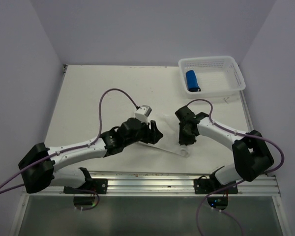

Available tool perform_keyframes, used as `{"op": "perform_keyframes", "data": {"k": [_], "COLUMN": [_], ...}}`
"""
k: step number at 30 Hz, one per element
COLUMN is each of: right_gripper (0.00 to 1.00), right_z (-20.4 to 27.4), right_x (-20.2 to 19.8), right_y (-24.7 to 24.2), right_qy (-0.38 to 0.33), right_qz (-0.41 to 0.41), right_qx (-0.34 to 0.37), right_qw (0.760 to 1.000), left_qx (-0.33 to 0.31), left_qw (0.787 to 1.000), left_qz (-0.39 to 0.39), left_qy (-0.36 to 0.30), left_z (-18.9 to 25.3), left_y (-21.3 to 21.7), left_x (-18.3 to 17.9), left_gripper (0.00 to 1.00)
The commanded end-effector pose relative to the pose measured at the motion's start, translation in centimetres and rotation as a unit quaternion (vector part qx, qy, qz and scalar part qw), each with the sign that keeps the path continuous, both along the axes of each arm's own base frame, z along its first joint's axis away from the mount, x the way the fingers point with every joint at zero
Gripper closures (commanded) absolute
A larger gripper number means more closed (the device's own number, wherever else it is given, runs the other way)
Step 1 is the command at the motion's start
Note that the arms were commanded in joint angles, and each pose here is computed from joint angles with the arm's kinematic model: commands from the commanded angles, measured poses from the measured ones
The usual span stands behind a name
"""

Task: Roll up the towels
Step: Roll the towel

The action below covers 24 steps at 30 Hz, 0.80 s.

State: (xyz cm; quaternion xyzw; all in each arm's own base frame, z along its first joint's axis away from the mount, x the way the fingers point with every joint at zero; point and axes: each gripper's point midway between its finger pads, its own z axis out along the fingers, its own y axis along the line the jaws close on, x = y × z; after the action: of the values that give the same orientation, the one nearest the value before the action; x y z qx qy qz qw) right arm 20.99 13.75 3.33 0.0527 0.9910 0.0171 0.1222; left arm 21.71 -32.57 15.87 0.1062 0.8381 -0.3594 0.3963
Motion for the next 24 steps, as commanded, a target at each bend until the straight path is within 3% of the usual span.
{"op": "perform_keyframes", "data": {"k": [1, 11, 16, 24], "right_gripper": [0.70, 0.66, 0.62, 0.59], "right_z": [0.9, 0.7, 0.8, 1.0], "right_x": [1.6, 1.8, 2.2, 2.5], "right_y": [2.3, 3.3, 4.9, 5.7], "right_qy": [-0.018, 0.004, 0.018, 0.027], "right_qz": [-0.008, -0.024, -0.027, -0.028], "right_qx": [0.043, 0.088, 0.116, 0.130], "right_qw": [0.999, 0.996, 0.993, 0.991], "left_qx": [-0.022, 0.005, 0.012, 0.052], "left_qw": [0.999, 0.995, 0.992, 0.991], "left_qz": [0.029, -0.021, -0.030, -0.042], "left_qy": [-0.036, -0.101, -0.118, -0.115], "left_z": [0.9, -0.6, -1.4, -3.9], "left_y": [-2.3, -7.8, -8.7, -10.7], "left_x": [-0.1, -5.3, -5.5, -5.2], "left_gripper": [0.39, 0.41, 0.32, 0.29]}}
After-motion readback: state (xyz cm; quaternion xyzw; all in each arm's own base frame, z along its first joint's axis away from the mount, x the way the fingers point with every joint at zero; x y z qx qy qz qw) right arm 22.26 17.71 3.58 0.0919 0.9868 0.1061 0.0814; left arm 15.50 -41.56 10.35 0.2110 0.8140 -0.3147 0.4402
